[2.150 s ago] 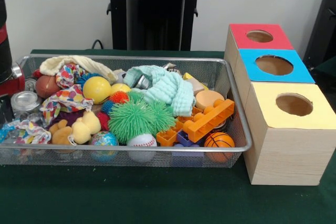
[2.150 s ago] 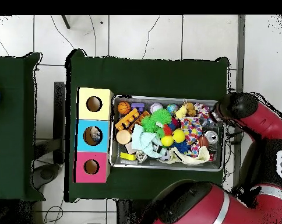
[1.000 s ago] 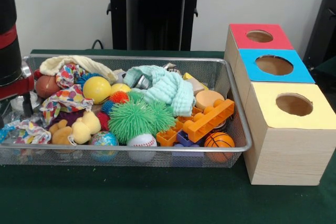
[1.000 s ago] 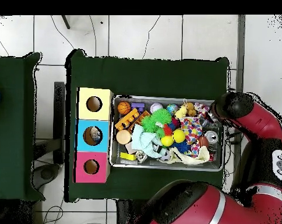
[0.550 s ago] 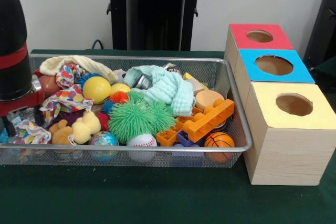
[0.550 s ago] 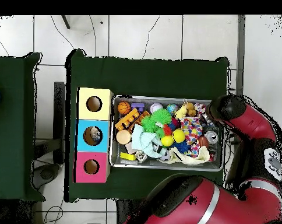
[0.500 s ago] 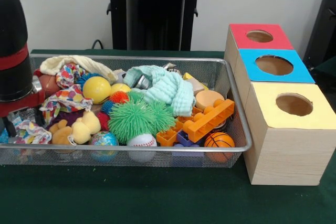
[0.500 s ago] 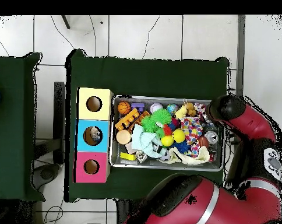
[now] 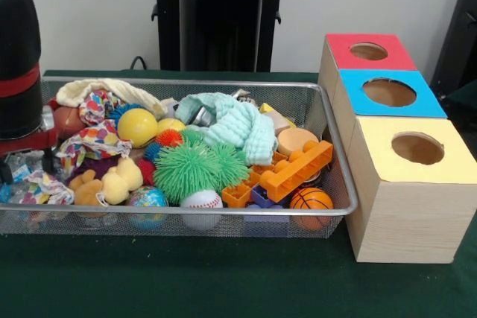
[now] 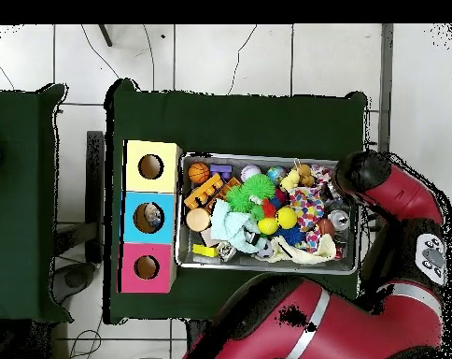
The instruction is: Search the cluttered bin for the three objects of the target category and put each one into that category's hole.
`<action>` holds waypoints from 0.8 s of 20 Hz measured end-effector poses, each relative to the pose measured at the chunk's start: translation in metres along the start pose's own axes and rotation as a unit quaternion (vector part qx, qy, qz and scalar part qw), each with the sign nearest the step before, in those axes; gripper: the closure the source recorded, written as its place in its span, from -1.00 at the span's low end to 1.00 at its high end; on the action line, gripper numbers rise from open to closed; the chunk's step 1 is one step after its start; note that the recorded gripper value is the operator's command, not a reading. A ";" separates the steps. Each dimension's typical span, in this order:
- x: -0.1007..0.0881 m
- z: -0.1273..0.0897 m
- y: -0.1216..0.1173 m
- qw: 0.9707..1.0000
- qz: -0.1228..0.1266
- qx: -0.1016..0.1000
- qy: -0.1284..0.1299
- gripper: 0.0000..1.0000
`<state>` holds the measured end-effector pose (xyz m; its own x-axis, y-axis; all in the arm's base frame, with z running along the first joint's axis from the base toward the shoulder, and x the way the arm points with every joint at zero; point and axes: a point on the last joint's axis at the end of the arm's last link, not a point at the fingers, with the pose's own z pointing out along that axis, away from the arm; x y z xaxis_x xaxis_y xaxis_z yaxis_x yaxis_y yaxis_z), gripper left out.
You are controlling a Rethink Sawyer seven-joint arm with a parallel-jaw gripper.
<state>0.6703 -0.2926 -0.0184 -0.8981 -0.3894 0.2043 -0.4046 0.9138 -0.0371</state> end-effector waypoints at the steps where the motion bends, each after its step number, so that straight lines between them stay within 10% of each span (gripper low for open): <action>1: 0.000 -0.001 0.000 1.000 0.001 0.002 0.004 -1.00; 16: 0.018 -0.002 -0.011 0.998 0.001 0.006 0.061 -1.00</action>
<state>0.6591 -0.3092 -0.0127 -0.8715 -0.3698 0.3221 -0.4057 0.9127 -0.0498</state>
